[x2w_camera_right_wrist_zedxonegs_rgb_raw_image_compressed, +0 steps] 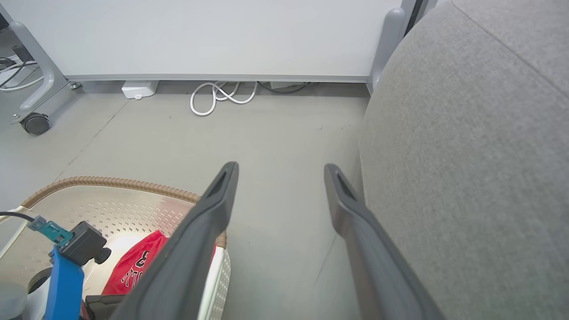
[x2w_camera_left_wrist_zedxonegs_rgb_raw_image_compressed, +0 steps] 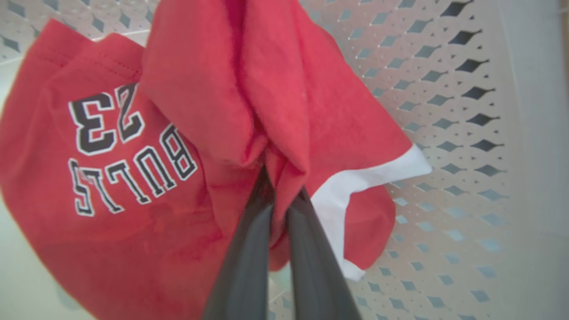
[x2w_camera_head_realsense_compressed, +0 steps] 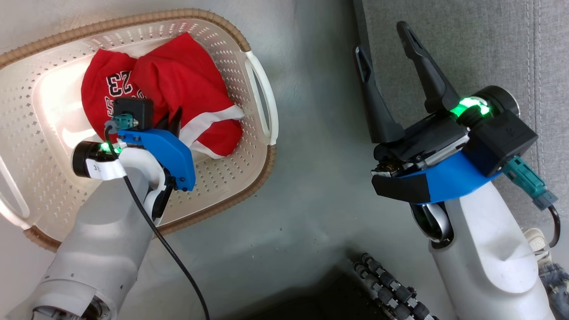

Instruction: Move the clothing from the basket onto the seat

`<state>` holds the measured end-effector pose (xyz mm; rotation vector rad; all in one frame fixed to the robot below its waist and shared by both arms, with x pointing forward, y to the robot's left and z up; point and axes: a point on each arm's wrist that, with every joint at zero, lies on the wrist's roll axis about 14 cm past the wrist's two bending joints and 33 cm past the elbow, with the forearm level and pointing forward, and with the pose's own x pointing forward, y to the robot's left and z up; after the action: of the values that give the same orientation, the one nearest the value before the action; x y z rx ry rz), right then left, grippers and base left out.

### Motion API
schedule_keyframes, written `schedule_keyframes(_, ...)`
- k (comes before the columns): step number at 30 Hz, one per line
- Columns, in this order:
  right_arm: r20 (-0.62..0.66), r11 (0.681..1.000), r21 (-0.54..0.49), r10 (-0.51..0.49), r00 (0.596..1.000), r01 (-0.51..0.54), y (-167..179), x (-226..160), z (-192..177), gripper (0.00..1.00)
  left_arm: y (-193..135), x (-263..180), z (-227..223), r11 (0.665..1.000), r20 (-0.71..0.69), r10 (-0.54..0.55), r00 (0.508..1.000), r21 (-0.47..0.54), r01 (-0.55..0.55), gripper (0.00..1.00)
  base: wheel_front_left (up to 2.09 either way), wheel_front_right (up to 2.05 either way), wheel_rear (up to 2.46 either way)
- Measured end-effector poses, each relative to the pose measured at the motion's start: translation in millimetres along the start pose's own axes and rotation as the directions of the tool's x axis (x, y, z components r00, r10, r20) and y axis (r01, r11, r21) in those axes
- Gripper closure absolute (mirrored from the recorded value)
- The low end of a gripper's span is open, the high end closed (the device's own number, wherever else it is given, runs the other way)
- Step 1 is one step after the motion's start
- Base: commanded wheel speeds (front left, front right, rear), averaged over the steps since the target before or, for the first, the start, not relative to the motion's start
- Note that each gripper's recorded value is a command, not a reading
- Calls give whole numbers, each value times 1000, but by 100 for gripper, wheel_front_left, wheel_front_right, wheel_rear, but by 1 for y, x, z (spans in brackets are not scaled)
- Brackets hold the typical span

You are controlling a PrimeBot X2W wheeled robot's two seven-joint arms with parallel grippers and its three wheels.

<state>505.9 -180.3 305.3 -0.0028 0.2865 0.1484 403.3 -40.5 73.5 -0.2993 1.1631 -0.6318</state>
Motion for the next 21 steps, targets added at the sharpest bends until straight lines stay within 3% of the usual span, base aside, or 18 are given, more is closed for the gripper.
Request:
schedule_keyframes(11,39,1000,4,3,999,-4,2,-2,20,0,-3,-14,14,1000,21,11,1000,20,-12,100,0,0,0)
schedule_keyframes(21,96,1000,3,-6,995,5,6,-28,62,0,-30,-69,23,998,66,23,998,64,-28,100,0,0,0)
